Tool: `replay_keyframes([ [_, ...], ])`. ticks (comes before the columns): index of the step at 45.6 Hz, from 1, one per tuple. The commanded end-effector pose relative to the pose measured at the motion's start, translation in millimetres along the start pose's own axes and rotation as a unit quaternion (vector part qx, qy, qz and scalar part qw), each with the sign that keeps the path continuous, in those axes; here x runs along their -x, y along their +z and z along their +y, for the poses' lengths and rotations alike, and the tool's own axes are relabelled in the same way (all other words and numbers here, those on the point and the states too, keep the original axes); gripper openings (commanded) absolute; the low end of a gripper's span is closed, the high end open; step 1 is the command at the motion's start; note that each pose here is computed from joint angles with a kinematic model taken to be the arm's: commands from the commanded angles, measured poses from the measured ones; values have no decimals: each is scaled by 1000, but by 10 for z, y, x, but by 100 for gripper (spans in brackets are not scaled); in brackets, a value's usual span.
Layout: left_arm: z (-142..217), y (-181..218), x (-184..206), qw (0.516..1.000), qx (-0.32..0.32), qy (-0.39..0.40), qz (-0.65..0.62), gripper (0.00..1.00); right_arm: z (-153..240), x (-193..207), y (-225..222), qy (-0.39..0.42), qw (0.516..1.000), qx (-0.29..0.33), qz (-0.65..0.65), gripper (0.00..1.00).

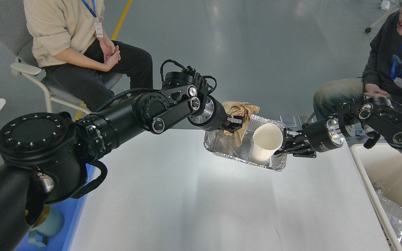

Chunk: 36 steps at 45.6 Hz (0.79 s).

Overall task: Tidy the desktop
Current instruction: 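Lift the napkin and drop it into the foil tray, then open the left gripper and pull it back over the blue bin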

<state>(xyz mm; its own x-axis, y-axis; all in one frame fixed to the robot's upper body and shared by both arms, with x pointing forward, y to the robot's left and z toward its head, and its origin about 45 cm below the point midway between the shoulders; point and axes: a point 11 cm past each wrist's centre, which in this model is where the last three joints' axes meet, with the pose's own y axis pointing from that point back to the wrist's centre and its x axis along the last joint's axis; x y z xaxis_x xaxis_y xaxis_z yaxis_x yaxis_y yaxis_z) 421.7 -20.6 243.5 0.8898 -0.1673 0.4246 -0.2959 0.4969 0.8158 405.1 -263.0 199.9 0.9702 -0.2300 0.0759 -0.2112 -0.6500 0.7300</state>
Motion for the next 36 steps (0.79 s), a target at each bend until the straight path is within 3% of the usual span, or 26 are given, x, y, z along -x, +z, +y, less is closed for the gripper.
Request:
replay_keyframes([
  [1,-1,21,2,1000,2,0,-1,14,-2,4,17,0,1000,1,-1,0],
  [7,9,27,-8,1000,5,0,2,37,-4,7,39,0,1000,4,-3,0],
  [12,13,70,-11,1000,18,0,5,74,-22,16,36,-2,1000,3,-3,0],
  [17,28,95,-27,1000,28,2,7,91,-22,17,59,-1,1000,4,-6,0],
  [22,35,127,-22,999,34,-1,3,96,-26,17,58,-1,1000,4,-6,0],
  [36,227,270,-195,998,64,9,12,97,-31,24,72,-2,1000,5,-7,0],
])
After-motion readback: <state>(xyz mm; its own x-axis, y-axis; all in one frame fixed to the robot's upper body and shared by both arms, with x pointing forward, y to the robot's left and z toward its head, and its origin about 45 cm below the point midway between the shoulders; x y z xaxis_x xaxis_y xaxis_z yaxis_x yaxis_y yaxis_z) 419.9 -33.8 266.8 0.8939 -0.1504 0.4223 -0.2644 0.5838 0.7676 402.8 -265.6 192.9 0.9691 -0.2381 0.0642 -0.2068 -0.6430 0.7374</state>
